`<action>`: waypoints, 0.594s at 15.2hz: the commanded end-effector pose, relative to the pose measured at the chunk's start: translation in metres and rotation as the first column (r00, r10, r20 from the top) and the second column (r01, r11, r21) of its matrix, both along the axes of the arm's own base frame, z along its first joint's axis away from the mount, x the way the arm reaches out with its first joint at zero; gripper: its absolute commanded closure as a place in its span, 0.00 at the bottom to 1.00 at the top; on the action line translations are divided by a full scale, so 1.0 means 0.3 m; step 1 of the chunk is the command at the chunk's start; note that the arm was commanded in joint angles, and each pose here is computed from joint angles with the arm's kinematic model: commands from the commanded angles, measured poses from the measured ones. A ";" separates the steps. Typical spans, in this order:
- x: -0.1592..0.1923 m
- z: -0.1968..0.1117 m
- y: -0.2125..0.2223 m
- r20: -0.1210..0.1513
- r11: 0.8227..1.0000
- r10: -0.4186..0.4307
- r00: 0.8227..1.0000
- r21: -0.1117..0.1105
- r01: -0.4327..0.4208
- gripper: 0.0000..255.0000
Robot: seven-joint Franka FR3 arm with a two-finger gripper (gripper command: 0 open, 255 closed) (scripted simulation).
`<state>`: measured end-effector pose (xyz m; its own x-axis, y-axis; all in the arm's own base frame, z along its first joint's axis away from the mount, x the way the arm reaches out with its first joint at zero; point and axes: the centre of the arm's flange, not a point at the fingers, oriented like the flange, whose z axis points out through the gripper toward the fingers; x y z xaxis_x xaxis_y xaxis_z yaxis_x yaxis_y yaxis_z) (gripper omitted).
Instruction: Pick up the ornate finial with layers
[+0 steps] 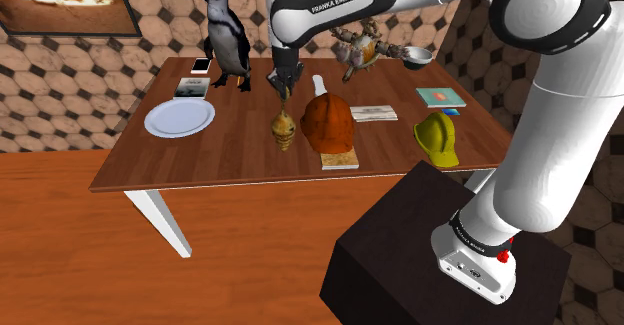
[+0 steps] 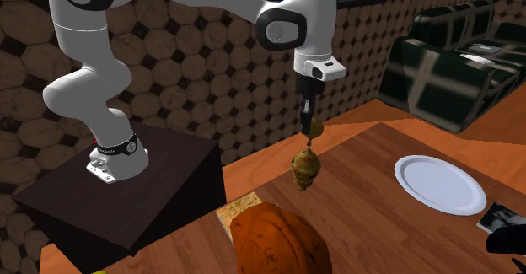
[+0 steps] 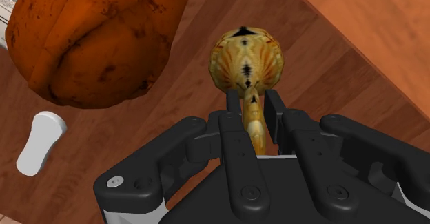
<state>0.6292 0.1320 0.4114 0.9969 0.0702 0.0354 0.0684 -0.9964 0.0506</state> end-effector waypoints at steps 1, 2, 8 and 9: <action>-0.005 0.036 0.003 0.001 1.000 0.000 1.000 0.000 0.000 1.00; -0.005 0.054 0.003 0.001 1.000 0.000 1.000 0.000 0.000 1.00; -0.005 0.159 0.003 0.001 1.000 0.000 1.000 0.000 0.000 1.00; -0.005 0.177 0.003 0.001 1.000 0.000 1.000 0.000 0.000 1.00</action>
<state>0.6271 0.1330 0.4592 0.9969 0.0703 0.0355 0.0685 -0.9964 0.0505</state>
